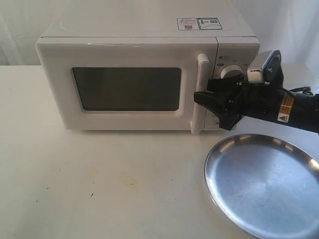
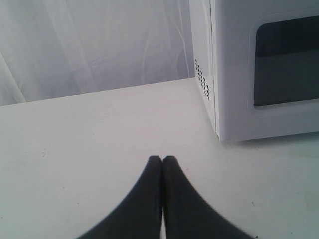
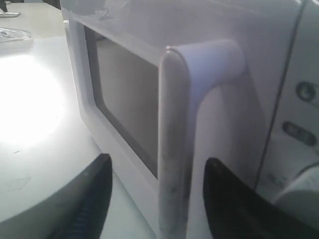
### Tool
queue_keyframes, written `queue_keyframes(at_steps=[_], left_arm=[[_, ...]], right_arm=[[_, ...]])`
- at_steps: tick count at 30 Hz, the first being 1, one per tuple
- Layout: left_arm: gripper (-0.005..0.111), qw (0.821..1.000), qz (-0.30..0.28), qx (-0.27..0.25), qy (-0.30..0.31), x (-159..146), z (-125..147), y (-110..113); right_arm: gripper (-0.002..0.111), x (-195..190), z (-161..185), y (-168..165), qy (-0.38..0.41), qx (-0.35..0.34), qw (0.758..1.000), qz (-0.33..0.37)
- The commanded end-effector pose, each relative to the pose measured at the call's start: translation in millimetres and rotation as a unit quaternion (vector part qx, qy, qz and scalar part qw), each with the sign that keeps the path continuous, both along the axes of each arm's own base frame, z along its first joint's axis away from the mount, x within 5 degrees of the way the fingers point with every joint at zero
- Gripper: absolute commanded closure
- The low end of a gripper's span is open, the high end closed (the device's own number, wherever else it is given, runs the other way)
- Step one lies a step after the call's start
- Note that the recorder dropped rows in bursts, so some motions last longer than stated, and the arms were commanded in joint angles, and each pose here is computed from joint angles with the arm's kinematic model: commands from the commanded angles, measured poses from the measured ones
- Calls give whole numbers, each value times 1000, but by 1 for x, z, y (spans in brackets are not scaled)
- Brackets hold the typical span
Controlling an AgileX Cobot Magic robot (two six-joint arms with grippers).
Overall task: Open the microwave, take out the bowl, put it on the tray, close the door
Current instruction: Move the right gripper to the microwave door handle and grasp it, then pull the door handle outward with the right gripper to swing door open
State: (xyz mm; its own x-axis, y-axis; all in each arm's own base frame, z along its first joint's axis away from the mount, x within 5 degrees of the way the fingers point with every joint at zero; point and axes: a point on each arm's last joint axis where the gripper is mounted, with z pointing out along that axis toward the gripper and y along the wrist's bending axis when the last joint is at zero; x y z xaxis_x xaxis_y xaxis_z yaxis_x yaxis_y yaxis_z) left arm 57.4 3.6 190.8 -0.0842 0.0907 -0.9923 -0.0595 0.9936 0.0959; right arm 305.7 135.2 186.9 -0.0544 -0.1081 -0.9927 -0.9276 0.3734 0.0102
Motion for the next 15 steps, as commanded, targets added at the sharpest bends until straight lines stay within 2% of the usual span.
queue_keyframes(at_steps=[1,5,7,8,10,12,13,15], left_arm=[[107,1000,-1,-4,-5,0,1,0],[107,1000,-1,-4,-5,0,1,0],[107,1000,-1,-4,-5,0,1,0],[107,1000,-1,-4,-5,0,1,0],[107,1000,-1,-4,-5,0,1,0],[107,1000,-1,-4,-5,0,1,0],[107,1000,-1,-4,-5,0,1,0],[107,1000,-1,-4,-5,0,1,0]], right_arm=[[59,8,4,12,-6,-29,1000,-9],[68,8,6,22,-11,-35,999,-1],[89,6,6,25,-23,-40,999,4],[105,6,6,25,-28,-40,999,6],[108,5,7,25,-34,-37,999,16],[108,-3,9,28,-53,-32,996,64],[108,-13,9,30,-64,-19,990,126],[108,-19,0,27,-66,-51,982,169]])
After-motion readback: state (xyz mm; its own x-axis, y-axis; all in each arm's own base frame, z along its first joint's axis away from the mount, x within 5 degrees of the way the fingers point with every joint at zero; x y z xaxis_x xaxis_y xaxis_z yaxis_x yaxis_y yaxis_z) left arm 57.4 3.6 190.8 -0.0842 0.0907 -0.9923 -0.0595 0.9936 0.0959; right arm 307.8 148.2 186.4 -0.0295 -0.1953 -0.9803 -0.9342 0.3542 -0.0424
